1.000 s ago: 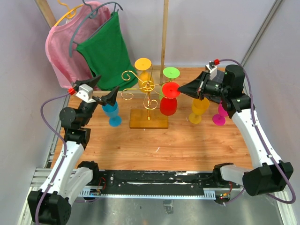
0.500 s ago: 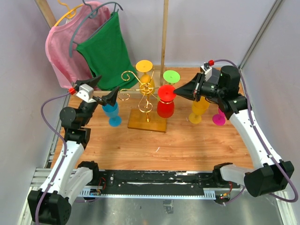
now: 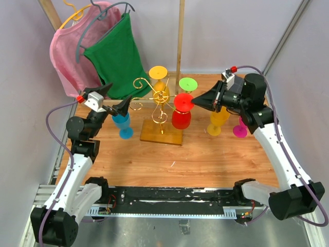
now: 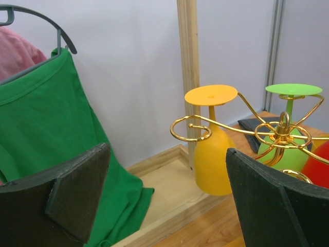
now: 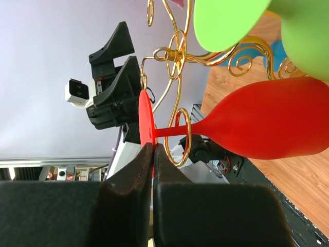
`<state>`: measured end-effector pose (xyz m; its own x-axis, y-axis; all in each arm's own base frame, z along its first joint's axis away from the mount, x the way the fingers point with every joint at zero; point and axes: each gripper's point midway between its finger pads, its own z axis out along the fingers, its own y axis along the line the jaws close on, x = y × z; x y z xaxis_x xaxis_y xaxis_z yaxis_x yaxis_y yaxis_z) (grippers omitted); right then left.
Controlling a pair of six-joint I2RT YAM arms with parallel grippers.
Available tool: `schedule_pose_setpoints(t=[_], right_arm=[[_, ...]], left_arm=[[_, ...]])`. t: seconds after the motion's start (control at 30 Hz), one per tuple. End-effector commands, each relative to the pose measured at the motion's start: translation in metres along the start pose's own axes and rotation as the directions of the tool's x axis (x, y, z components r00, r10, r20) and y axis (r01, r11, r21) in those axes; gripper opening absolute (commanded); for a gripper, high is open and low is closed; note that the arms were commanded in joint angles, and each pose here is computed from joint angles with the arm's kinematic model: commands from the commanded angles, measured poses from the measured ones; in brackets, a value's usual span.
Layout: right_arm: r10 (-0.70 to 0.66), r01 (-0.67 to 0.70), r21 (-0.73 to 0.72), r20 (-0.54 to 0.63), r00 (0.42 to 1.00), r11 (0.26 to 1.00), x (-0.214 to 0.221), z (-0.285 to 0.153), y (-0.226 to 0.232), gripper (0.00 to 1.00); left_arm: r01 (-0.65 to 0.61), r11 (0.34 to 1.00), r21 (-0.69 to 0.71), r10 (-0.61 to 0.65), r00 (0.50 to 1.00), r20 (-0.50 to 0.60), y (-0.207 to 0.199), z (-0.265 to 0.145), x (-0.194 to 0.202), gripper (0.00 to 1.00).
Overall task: Take the wine glass off the wine glass rack
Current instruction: Pick up the wine glass from the wine rack.
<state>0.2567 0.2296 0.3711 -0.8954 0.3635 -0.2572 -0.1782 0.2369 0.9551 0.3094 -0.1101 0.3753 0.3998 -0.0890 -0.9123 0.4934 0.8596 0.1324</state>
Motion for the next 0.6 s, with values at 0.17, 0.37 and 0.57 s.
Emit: schedule_pose_setpoints(t=[0.17, 0.37, 0.57], right_arm=[[-0.02, 0.02, -0.024, 0.001, 1.0, 0.999, 0.011, -0.0102, 0.0133, 0.01], [-0.016, 0.016, -0.024, 0.001, 1.0, 1.0, 0.0139, -0.0116, 0.0126, 0.01], [-0.013, 0.013, -0.024, 0.001, 1.0, 1.0, 0.0161, -0.0133, 0.013, 0.01]], left_arm=[[-0.016, 1.0, 0.023, 0.015, 0.999, 0.035, -0.0035, 0.0049, -0.0162, 0.99], [-0.016, 1.0, 0.027, 0.015, 0.999, 0.039, -0.0053, 0.0045, -0.0175, 0.99], [-0.017, 0.999, 0.027, 0.016, 0.999, 0.04, -0.0057, 0.0045, -0.018, 0.99]])
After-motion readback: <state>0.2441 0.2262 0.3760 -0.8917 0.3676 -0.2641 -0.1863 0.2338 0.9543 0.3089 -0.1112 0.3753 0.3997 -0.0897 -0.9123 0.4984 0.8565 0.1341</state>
